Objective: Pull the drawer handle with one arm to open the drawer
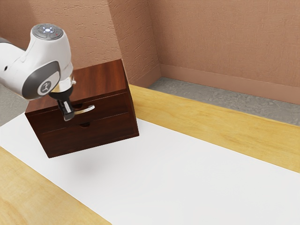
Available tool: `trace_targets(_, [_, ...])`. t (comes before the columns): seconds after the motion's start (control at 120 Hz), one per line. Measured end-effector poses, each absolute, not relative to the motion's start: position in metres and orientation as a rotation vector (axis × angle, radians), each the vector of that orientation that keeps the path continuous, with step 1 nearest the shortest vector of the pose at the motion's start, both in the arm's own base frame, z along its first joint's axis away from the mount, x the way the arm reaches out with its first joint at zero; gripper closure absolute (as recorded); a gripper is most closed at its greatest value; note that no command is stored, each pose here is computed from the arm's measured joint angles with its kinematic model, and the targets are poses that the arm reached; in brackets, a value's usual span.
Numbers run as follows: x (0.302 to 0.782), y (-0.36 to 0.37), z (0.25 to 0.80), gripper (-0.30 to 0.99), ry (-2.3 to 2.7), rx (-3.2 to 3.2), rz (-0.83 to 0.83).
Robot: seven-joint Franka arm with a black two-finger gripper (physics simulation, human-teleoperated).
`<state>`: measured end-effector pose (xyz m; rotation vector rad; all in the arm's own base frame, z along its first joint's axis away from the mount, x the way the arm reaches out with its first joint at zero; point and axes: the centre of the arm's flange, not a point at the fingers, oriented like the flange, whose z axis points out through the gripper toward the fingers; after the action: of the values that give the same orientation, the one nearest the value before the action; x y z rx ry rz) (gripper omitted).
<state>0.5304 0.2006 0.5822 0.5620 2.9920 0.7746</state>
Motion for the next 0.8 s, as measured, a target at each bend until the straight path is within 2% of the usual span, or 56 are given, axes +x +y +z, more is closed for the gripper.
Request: trace_targets(0.8, [0.54, 0.186, 0.568, 0.51, 2.949, 0.652, 0.833])
